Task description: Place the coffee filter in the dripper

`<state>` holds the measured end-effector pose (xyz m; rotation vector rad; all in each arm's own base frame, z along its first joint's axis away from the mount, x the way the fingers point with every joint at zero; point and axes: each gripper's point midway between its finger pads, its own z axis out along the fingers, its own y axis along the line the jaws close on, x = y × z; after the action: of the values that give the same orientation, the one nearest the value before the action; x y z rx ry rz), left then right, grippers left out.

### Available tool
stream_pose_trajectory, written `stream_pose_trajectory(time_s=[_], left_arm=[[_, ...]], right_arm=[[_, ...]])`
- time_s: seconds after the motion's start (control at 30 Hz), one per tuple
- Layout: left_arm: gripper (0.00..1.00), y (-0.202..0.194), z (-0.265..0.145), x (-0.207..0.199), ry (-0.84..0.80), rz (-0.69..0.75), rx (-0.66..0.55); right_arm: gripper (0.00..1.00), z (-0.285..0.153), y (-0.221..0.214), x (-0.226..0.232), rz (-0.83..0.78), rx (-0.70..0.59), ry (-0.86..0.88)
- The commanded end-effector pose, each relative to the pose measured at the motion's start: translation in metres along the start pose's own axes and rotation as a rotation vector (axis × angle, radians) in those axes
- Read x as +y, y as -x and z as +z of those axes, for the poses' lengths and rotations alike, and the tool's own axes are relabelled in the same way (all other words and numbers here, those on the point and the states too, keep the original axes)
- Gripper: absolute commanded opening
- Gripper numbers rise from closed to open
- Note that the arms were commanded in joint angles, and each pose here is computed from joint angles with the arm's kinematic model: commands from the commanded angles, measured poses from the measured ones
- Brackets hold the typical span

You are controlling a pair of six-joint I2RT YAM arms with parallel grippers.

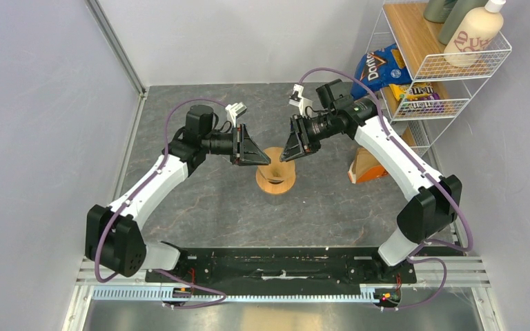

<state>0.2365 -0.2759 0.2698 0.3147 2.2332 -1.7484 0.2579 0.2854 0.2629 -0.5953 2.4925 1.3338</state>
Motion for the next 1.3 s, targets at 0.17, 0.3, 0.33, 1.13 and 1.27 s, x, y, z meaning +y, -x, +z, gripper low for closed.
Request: stream_pose_trajectory(time_s=[0.17, 0.3, 0.33, 1.13, 1.27], left_arm=[[0.34, 0.004, 0.003, 0.028, 0.097, 0.017, -0.005], [0.34, 0.002, 0.004, 0.033, 0.106, 0.008, 0.004], [0.34, 0.002, 0.004, 0.033, 0.107, 0.009, 0.004], [0.35, 0.000, 0.003, 0.035, 0.134, 0.054, 0.035], [0.40, 0.009, -0.004, 0.011, 0.117, 0.160, 0.025]], right_arm=[[0.38, 0.006, -0.002, -0.007, -0.013, 0.008, 0.011], [0.38, 0.008, -0.002, -0.011, -0.006, 0.009, 0.007], [0.38, 0.009, -0.003, -0.012, -0.004, 0.011, 0.005], [0.37, 0.014, 0.001, -0.013, -0.009, 0.019, 0.013], [0.37, 0.001, 0.016, 0.008, -0.088, -0.029, 0.037]])
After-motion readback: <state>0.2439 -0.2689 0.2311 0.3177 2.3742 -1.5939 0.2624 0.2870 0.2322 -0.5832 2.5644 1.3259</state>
